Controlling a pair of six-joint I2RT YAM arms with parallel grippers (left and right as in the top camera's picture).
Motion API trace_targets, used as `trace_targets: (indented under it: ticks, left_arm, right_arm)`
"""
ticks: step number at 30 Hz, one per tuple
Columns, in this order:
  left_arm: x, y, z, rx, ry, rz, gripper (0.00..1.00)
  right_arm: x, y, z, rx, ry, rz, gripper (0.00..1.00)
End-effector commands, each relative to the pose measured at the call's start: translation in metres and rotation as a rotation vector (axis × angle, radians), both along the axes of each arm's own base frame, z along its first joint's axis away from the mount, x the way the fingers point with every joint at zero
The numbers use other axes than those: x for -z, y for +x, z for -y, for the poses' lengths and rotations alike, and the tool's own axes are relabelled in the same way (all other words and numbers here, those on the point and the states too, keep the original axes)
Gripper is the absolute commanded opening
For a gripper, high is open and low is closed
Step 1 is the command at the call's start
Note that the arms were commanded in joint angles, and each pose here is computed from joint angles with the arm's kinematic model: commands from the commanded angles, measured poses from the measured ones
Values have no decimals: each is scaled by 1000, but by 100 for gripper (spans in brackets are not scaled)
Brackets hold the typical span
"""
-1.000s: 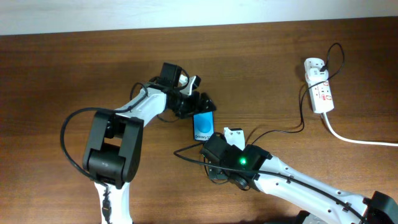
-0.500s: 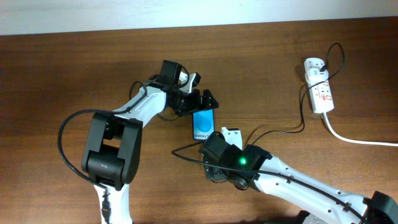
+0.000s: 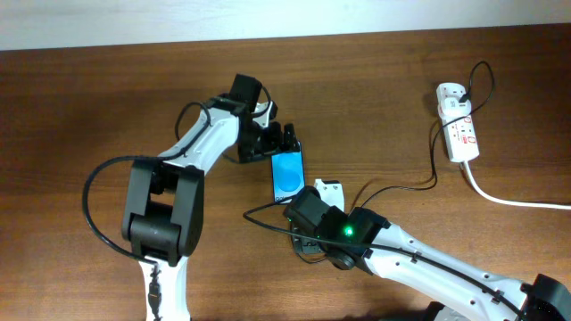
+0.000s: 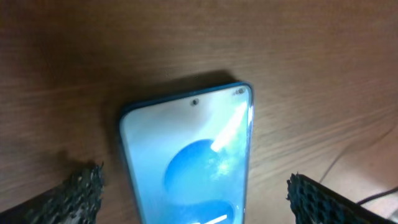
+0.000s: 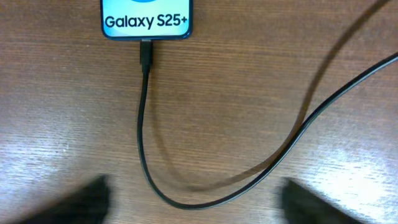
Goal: Plug charger to phone and switch on socket
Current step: 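Lower the phone flat onto the table with the left gripper and release, then move the right gripper over the white power strip's switch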
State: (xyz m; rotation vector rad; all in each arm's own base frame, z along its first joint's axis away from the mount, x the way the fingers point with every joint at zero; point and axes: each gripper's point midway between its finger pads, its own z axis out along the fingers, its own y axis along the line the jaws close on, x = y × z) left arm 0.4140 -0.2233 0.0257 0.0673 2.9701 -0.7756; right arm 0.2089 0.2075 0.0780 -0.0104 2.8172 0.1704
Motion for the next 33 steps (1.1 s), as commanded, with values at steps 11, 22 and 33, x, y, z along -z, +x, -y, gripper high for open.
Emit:
trace_targets:
  ticks: [11,22,33]
  left_arm:
    - [-304,13,-111,-80,322,731,100]
    - [-242,-25,-131,-110,390,619,90]
    - [-240,-113,-192,-221,583,629,99]
  right_arm:
    - [0,33,101,516,-48,-88,4]
    - [-87,120,277,918,86,19,4]
    - [-25,232,372,1065,42,-151,4]
